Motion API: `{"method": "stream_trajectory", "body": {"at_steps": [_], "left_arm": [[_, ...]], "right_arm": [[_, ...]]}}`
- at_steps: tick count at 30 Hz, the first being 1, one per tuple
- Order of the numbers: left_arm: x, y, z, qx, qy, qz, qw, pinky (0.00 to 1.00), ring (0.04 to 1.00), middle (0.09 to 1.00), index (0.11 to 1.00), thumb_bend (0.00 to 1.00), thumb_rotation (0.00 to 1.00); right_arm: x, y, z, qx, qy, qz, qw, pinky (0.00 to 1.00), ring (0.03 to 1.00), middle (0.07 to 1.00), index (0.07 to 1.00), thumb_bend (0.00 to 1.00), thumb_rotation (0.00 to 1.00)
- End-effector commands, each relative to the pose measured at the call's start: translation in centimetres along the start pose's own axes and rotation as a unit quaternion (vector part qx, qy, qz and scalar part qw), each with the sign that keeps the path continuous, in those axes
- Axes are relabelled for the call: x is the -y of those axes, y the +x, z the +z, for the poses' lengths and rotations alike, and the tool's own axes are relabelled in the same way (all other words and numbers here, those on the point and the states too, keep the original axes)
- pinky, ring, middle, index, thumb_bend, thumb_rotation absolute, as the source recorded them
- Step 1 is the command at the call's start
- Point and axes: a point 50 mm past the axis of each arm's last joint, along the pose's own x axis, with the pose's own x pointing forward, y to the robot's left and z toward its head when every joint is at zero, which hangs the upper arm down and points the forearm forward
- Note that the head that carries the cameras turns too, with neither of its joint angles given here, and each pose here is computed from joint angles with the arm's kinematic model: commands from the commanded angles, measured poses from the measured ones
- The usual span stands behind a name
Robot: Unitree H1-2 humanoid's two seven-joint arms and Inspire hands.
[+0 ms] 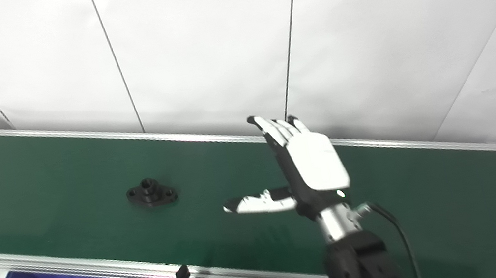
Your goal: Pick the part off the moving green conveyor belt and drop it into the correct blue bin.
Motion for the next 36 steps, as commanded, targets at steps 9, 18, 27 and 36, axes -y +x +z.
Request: {"method": "stream_trajectory", "body": {"at_steps": [9, 18, 27, 36], "left_arm": [[0.9, -0.7, 1.6, 0.036, -0.002, -0.003, 0.999, 0.86, 0.936, 1.000, 1.000, 0.61, 0.91], [1.8, -0.8, 1.8, 0.033, -0.022, 0.000, 0.999, 0.89, 0.944, 1.000, 1.000, 0.68, 0.91], [3.4, -0.8, 1.9, 0.024, -0.058, 0.000, 0.998, 1.00, 0.987, 1.000, 1.000, 0.73, 0.86], [4.4, -1.1, 2.2, 0.026, -0.056, 0.009, 0.998, 1.00, 0.973, 1.000, 1.000, 0.71, 0.86]], "right_arm": [[-1.3, 5.1, 3.9, 0.006, -0.025, -0.001, 1.000, 1.00, 0.888, 0.882, 0.899, 1.00, 0.97], [-3.6, 8.4, 6.1, -0.020, -0.046, 0.057, 0.997, 0.63, 0.700, 0.875, 0.871, 1.00, 0.80], [-6.8, 9.9, 6.8, -0.022, -0.081, 0.090, 0.992, 0.54, 0.661, 0.837, 0.860, 1.00, 0.78], [-9.6, 10.9, 4.5, -0.041, -0.106, 0.134, 0.984, 0.58, 0.688, 0.831, 0.857, 1.00, 0.75]]}}
